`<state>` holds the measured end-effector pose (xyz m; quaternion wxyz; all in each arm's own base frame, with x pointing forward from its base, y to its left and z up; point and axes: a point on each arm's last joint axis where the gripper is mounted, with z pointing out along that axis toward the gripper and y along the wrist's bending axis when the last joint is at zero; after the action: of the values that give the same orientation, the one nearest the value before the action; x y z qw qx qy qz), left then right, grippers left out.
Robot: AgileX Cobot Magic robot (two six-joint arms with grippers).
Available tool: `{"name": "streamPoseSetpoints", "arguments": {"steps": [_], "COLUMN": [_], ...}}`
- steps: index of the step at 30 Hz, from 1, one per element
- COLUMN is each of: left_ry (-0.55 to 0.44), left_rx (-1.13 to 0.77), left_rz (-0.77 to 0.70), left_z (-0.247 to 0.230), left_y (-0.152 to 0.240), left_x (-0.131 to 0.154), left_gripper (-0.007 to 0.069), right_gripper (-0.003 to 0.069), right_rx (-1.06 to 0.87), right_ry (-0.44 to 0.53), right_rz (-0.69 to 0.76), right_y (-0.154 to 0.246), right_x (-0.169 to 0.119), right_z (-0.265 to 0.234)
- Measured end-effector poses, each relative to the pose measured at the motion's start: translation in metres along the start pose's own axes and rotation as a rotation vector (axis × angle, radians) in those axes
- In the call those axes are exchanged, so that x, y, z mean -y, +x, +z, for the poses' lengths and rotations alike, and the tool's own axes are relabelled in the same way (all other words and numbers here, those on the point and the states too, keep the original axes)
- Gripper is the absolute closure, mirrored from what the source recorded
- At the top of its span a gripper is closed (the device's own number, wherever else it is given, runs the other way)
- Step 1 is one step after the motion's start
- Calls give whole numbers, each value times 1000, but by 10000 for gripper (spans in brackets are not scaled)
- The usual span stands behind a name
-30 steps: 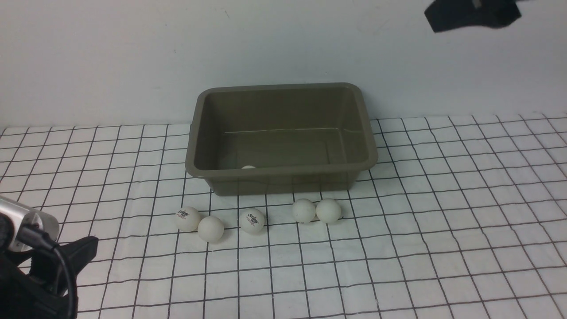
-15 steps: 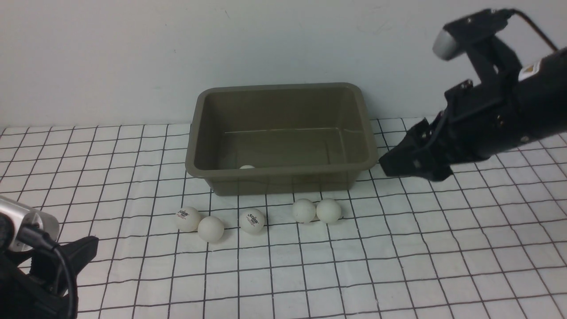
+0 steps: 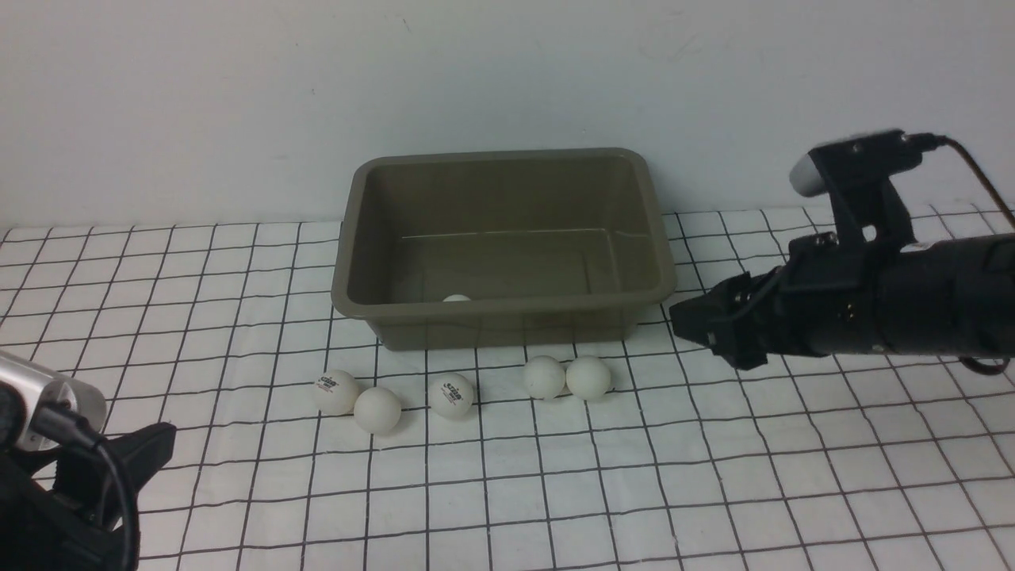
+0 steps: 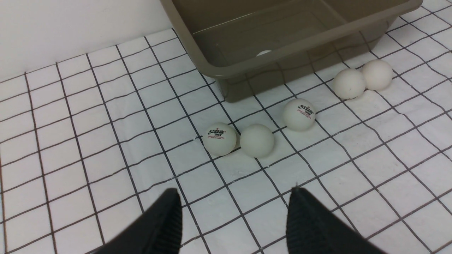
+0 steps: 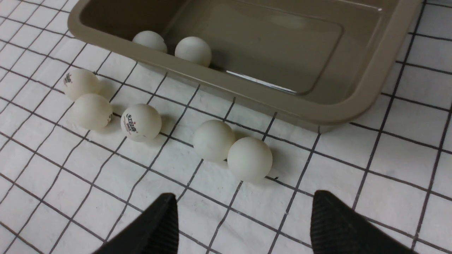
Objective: Put the table tennis balls into the box on the white checkered tablecloth.
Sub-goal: 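Reach for and grasp a ping pong ball on the table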
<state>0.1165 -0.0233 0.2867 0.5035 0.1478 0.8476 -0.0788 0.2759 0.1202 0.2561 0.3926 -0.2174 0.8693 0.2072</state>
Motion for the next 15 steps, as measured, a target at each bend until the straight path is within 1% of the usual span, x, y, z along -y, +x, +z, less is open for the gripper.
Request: {"name": "streamPoseSetpoints", "arguments": {"steps": [3, 6, 10, 12, 15], "left_ry": [0, 0, 0, 0, 0], "left_rx": [0, 0, 0, 0, 0], "left_rz": [0, 0, 1, 1, 1], "left_z": [0, 0, 0, 0, 0], "left_y": [0, 0, 0, 0, 0], "left_x": [0, 0, 0, 0, 0], "left_gripper": [260, 260, 260, 260, 260], "right_gripper": [205, 206, 206, 206, 206], "right_rx": [9, 14, -27, -55, -97], "right_ry": [-11, -13, -35, -57, -100], "right_rz": [27, 85, 117, 117, 77], "right_y": [1, 3, 12, 17, 25], "right_x": [1, 4, 8, 8, 7], "right_z": [7, 16, 33, 40, 49]}}
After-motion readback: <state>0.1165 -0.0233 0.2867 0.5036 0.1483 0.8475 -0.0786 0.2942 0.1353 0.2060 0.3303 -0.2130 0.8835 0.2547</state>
